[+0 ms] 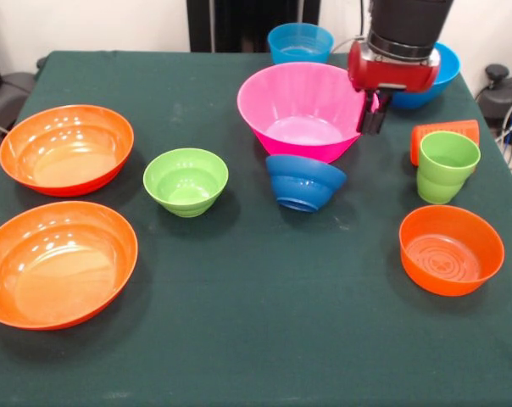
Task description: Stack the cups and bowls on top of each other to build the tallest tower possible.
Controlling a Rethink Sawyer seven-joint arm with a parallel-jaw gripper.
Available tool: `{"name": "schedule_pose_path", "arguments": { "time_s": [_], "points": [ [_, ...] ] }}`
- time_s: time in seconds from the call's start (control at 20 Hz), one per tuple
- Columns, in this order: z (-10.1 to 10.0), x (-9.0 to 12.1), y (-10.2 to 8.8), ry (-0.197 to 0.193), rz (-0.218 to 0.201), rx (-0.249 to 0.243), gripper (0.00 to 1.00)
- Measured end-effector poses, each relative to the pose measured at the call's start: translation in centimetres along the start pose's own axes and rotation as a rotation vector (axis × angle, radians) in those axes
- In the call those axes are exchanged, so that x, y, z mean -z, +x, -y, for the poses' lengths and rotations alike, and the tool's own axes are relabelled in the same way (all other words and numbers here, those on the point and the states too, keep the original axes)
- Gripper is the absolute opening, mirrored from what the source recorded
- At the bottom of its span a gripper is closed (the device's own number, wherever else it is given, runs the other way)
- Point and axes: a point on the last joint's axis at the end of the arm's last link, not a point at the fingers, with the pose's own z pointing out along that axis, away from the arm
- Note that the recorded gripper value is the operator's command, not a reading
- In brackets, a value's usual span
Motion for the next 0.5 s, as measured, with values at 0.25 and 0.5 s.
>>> {"name": "schedule_pose_path", "arguments": {
  "time_s": [0.25,0.5],
  "points": [
    [-3.5,1.3,-0.3,-0.005,-0.012,0.000,0.00],
    [-7.3,3.0,-0.5,-0.011,-0.053,-0.045,0.00]
  ]
}}
